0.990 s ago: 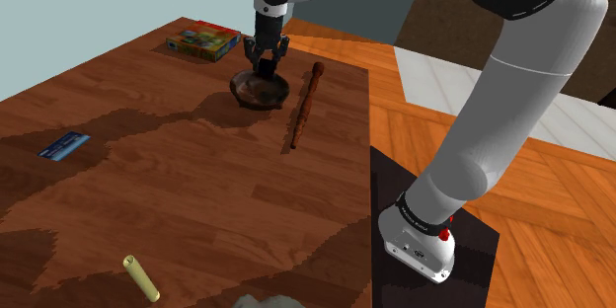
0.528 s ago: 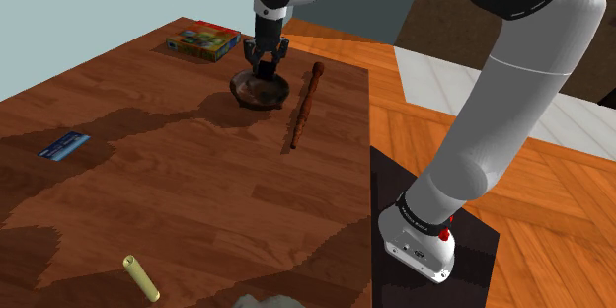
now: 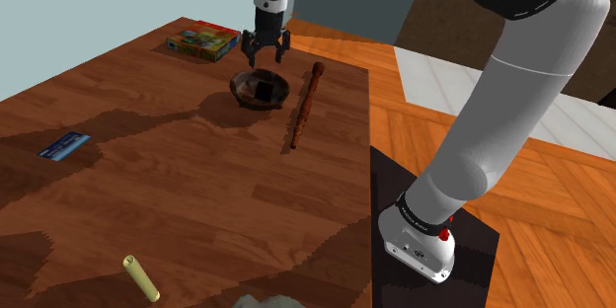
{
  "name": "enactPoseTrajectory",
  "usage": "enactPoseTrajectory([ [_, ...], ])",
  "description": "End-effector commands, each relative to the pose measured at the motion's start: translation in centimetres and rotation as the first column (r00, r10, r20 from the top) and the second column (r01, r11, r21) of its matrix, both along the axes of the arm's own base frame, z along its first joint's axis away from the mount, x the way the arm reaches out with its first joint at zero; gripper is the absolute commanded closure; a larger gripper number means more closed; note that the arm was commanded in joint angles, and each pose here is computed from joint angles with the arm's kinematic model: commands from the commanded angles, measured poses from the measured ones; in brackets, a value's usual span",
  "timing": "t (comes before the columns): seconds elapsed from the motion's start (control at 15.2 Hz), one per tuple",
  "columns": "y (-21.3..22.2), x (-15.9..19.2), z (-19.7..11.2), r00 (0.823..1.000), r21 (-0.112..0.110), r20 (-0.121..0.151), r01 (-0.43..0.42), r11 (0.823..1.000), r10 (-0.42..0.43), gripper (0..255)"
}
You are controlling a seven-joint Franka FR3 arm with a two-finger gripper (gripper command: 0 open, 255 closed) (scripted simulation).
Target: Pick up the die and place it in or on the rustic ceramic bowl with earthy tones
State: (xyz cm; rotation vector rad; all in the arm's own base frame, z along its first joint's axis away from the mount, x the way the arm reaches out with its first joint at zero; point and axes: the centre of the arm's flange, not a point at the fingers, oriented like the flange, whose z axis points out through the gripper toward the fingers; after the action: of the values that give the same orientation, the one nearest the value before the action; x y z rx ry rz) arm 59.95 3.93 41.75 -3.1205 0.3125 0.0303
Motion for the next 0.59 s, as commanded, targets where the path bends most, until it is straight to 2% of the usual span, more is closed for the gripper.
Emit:
enactPoseTrajectory([
  [0.0,-0.1,0.0,2.2,1.0,0.0,-0.001,0.0,1.0,0.0,0],
  [0.07,-0.1,0.0,3.3,1.0,0.0,-0.001,0.0,1.0,0.0,0],
  [0.53,-0.1,0.0,3.3,1.0,0.0,-0.001,0.0,1.0,0.0,0],
])
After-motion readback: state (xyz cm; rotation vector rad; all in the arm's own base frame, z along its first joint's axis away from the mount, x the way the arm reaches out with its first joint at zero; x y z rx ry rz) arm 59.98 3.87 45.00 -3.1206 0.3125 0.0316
